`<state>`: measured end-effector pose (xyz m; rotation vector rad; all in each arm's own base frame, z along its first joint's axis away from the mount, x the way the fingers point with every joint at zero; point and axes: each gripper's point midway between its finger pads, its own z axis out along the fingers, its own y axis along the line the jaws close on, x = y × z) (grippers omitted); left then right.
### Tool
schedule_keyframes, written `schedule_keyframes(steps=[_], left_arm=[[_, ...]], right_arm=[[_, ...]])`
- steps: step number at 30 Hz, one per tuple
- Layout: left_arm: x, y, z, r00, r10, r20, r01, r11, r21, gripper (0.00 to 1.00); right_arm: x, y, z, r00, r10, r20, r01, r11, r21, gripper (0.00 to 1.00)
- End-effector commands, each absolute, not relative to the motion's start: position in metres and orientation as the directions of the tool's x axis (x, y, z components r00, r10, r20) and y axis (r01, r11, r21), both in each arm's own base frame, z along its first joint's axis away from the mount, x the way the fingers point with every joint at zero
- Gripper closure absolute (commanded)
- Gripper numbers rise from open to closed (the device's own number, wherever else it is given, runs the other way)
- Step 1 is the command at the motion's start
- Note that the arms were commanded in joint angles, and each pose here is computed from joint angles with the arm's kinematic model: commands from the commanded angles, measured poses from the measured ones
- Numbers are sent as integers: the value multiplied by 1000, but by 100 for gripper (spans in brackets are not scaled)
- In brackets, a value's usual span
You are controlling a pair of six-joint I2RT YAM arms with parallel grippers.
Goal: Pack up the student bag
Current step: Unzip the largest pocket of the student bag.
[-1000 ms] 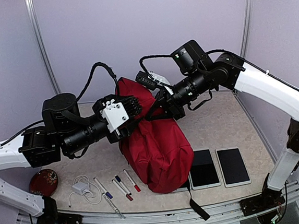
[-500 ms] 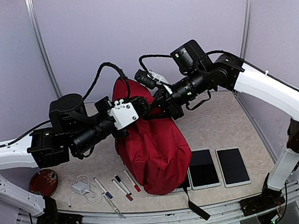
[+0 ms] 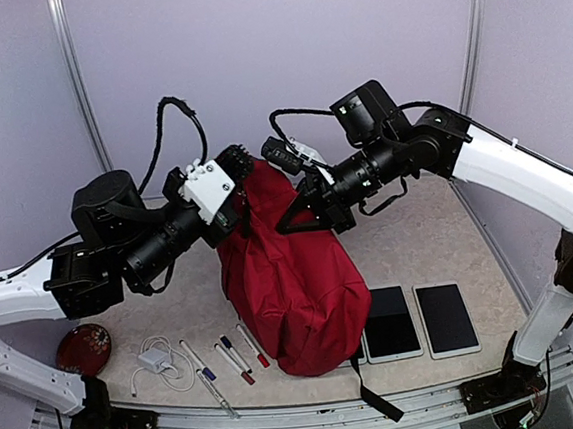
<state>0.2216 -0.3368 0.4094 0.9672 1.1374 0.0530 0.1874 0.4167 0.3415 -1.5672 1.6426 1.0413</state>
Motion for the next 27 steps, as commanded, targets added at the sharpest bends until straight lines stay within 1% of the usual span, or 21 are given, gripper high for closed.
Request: schedule_keyframes(steps=[1,3,9,14,17,18,19,22,23,24,27], left_arm=[[228,-290,451,371,166,-914,529,770,355,100],[236,-271,454,342,102,-934,523,805,280,100],[252,-218,469,334,-1,-942,453,877,160,100],[257,-198,475,331,-22,-943,408,905,122,100],[255,-205,473,314,-28,-949,444,888,121,100],[253,-209,471,304,-42,-952,468,877,110,100],[252,-213,469,298,-53,-953,482,870,102,100],[250,-219,468,288,-78,-954,493,867,78,100],[249,-222,469,287,-84,-954,497,864,73,100],[249,-227,469,284,-86,-955,505,860,73,100],[242,-243,472,287,-101,-953,537,840,73,100]], right_arm=[[170,410,396,43,-340,-939,-996,-92,-13,100],[169,409,395,51,-341,-939,-995,-95,-20,100],[156,405,399,69,-311,-948,-988,-155,-21,100],[148,402,392,90,-302,-949,-980,-197,-30,100],[153,401,387,97,-299,-949,-984,-171,-47,100],[159,400,385,95,-300,-949,-989,-138,-56,100],[165,401,384,88,-300,-950,-993,-101,-60,92],[186,399,388,72,-291,-954,-996,29,-84,30],[195,398,393,63,-286,-956,-992,83,-91,7],[203,396,400,52,-277,-960,-986,141,-94,1],[220,389,431,19,-220,-975,-960,268,-79,0]])
